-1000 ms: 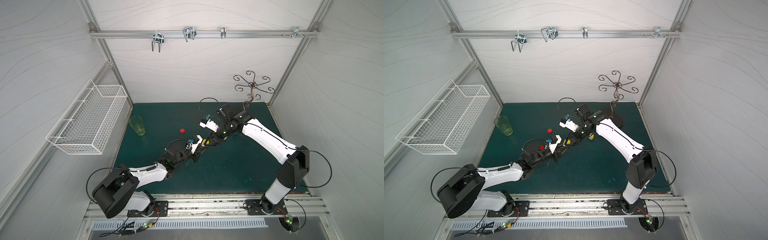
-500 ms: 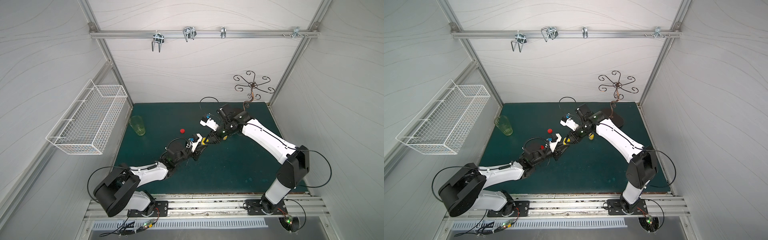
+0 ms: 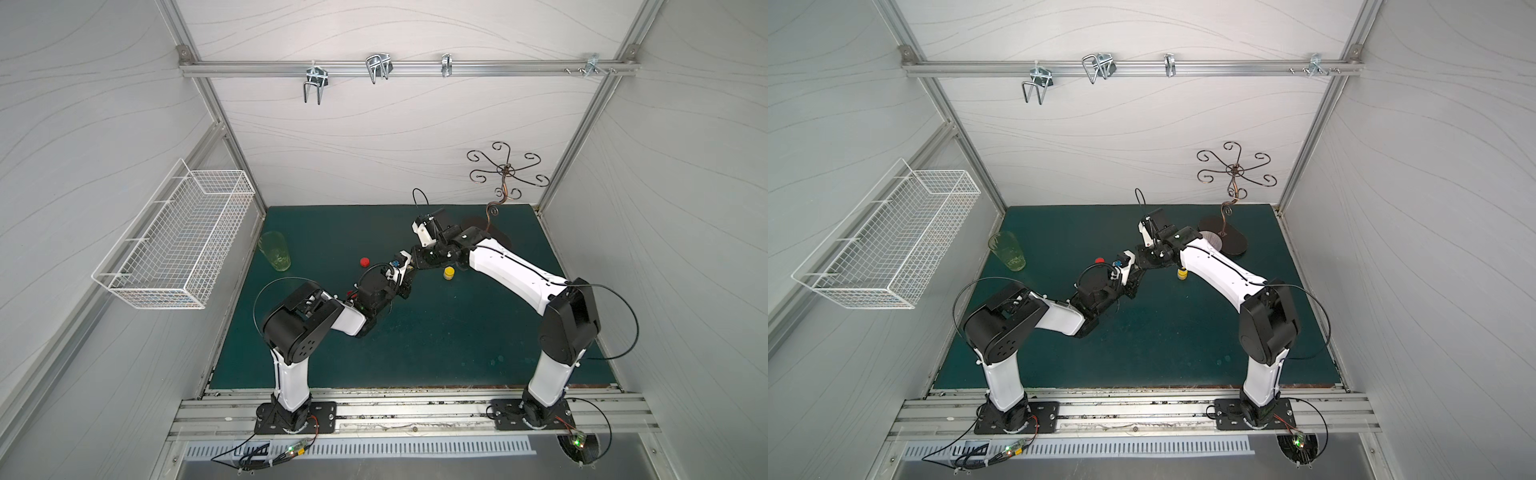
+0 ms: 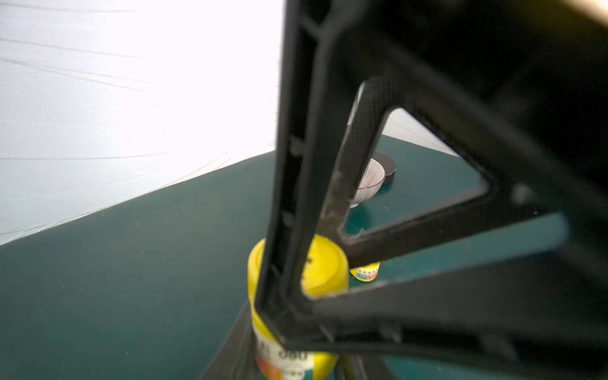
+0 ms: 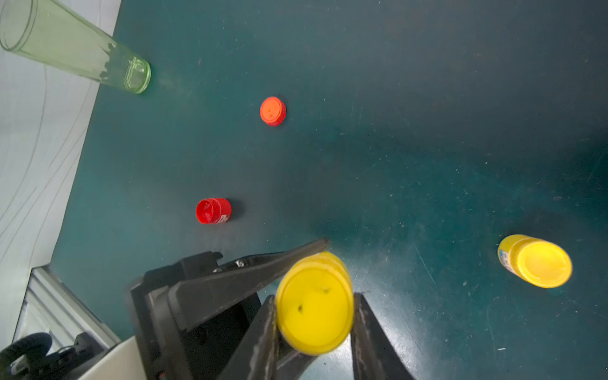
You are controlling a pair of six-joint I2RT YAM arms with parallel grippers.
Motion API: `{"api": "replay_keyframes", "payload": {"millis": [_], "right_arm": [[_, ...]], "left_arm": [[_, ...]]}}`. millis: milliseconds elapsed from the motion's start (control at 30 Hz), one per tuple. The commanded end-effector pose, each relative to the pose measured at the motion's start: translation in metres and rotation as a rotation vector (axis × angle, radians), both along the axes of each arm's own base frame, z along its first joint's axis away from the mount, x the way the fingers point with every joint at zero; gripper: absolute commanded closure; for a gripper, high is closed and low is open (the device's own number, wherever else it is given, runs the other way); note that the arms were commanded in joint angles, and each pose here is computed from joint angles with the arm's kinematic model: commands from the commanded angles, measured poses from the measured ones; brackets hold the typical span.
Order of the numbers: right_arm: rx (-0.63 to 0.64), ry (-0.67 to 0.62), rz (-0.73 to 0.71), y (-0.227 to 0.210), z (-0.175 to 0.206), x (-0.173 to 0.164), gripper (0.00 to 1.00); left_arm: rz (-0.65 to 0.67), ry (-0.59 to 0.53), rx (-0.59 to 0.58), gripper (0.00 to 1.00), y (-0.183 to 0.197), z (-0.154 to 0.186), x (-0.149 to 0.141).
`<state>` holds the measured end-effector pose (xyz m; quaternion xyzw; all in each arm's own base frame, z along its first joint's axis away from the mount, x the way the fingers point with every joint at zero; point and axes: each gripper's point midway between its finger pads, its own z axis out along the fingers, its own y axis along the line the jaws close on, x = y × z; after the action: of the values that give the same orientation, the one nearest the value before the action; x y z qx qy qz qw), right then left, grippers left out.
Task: Close the paint jar lid
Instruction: Screw the lid onto the paint jar.
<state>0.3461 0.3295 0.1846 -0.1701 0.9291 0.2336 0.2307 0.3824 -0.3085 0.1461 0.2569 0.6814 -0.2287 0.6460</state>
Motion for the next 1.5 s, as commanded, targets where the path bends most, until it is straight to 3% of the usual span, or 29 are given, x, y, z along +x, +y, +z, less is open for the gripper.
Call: {"api": "replay_keyframes", "payload": {"millis": [0,167,333,567,900,1467], "right_arm": [[0.091,0.046,0.141,0.026,0.024,-0.045,0.59],[0.126,0.023,0.26,-0.009,0.042,-0.051,0.35],[0.125,-0.043,0.432,-0.037,0.064,-0.067,0.25],[0.173,-0.075,0.574,-0.033,0.081,-0.085,0.23],[0.172,-0.095,0.739,-0.004,0.079,-0.1,0.24],[0.085,-0.044,0.775,0.02,0.039,-0.091,0.3]], "left_arm": [[-0.014,-0.192,-0.169,0.93,0.001,0.075,-0.001],[-0.123,-0.073,-0.237,0.92,0.037,0.081,-0.023],[-0.288,0.094,-0.157,0.92,0.042,0.07,-0.061],[-0.379,0.165,-0.113,0.92,0.044,0.067,-0.095],[-0.426,0.182,-0.088,0.92,0.037,0.073,-0.105],[-0.436,0.189,-0.08,0.93,0.034,0.072,-0.106]]}}
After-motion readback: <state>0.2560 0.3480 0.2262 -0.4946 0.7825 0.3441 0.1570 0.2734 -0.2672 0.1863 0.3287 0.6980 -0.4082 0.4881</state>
